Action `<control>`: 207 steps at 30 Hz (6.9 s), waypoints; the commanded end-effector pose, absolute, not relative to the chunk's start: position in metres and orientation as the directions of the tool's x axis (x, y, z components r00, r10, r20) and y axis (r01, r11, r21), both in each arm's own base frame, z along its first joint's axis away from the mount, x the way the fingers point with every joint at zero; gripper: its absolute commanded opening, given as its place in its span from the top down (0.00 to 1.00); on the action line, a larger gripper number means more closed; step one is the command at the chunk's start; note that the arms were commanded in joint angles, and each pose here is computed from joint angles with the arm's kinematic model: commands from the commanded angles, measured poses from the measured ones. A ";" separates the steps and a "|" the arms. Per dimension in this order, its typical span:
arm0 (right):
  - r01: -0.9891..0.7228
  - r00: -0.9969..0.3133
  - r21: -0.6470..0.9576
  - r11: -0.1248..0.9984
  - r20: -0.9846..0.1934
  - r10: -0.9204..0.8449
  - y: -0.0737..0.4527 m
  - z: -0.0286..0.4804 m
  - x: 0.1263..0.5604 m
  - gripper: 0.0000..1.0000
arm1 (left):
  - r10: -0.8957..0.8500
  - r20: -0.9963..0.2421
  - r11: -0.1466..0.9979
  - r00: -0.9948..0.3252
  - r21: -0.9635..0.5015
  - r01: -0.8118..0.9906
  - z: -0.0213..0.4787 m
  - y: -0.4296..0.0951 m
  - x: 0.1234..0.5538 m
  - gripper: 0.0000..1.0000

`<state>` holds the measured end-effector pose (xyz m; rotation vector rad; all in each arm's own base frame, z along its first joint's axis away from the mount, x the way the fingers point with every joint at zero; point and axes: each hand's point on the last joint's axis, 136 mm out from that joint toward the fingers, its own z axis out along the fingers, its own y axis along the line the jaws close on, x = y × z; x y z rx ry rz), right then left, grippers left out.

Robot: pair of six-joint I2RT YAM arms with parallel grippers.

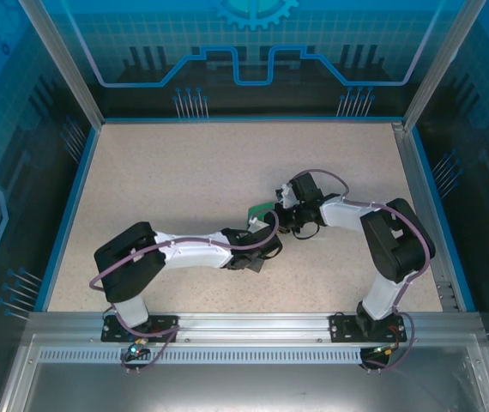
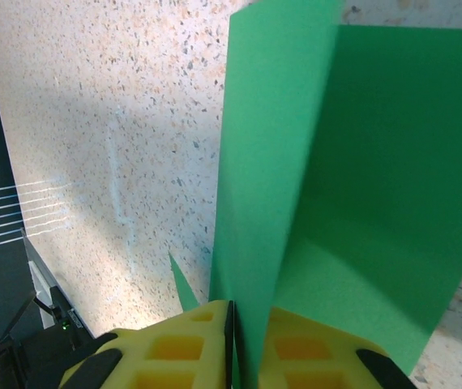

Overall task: Fold a paper plane with a square sheet of paper (pick it up from the middle)
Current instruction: Fourth fold the wing at the center of the table.

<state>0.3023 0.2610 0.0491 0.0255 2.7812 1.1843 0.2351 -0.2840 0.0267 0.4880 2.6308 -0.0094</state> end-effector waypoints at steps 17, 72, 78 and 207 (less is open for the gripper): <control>-0.050 -0.995 0.734 0.677 -0.094 0.028 0.271 0.056 0.299 0.88 | 0.356 -0.453 0.934 -0.817 0.184 0.306 0.018 -0.272 0.242 0.68; -0.100 -0.983 0.692 0.715 -0.181 0.038 0.244 0.081 0.292 0.66 | 0.153 -0.420 0.892 -0.895 -0.331 0.308 0.035 -0.285 0.245 0.95; -0.119 -0.979 0.705 0.699 -0.199 0.034 0.242 0.086 0.284 0.64 | 0.100 -0.365 0.837 -0.926 -0.472 0.276 0.034 -0.284 0.248 0.95; -0.076 -0.997 0.670 0.738 -0.045 -0.061 0.290 0.002 0.303 0.81 | -0.052 -0.107 0.754 -0.993 -0.656 0.032 0.011 -0.260 0.234 0.91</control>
